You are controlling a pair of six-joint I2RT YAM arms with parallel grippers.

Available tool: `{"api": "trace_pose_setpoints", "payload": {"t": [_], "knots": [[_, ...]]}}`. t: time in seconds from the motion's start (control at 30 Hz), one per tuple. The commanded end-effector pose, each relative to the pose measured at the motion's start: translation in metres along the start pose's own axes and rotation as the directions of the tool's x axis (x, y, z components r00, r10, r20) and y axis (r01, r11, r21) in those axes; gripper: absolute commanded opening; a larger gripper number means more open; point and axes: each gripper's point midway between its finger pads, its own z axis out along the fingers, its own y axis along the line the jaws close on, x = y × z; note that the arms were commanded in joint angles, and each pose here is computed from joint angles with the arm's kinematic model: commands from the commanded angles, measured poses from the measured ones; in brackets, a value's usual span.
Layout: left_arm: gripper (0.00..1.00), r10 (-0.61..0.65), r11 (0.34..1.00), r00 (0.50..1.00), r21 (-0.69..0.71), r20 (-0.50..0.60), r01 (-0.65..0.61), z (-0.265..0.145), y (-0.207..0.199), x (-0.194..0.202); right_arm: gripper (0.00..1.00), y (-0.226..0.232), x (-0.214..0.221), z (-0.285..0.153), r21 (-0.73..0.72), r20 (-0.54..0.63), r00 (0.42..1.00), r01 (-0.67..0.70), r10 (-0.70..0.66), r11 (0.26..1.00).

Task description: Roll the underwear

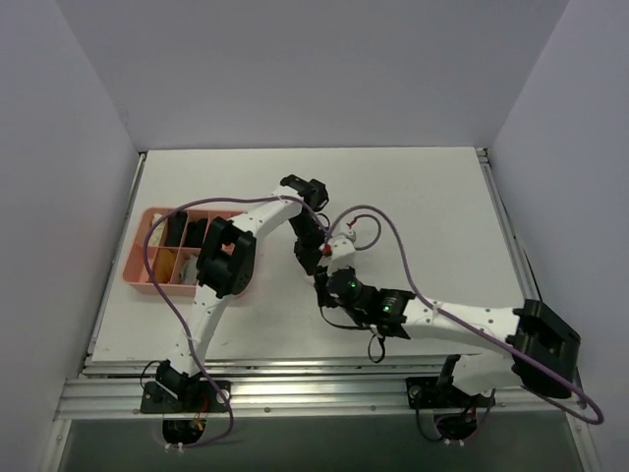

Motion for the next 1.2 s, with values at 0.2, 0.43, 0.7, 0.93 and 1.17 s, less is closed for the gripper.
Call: {"api": "trace_pose_setpoints", "payload": {"t": [0.2, 0.43, 0.7, 0.93, 1.17], "knots": [[0.02, -0.101, 0.987, 0.988, 0.11, -0.117, 0.113, 0.005, -0.025, 0.024, 0.39, 0.036, 0.049, 0.061, -0.116, -0.228, 0.764, 0.594, -0.603, 0.796], [0.02, -0.112, 0.984, 0.985, 0.123, -0.131, 0.129, 0.01, -0.025, 0.028, 0.36, 0.015, 0.058, 0.082, -0.065, -0.294, 0.624, 0.743, -0.724, 0.666], [0.02, -0.116, 0.985, 0.984, 0.113, -0.139, 0.132, 0.009, -0.023, 0.03, 0.37, -0.004, 0.06, 0.086, -0.007, -0.343, 0.57, 0.793, -0.747, 0.609], [0.02, -0.129, 0.982, 0.979, 0.118, -0.155, 0.148, 0.013, -0.022, 0.035, 0.37, -0.015, 0.053, 0.087, 0.011, -0.369, 0.536, 0.82, -0.759, 0.573], [0.02, -0.138, 0.979, 0.978, 0.126, -0.157, 0.158, 0.016, -0.021, 0.036, 0.38, -0.009, 0.044, 0.086, -0.012, -0.33, 0.532, 0.824, -0.78, 0.567]]}}
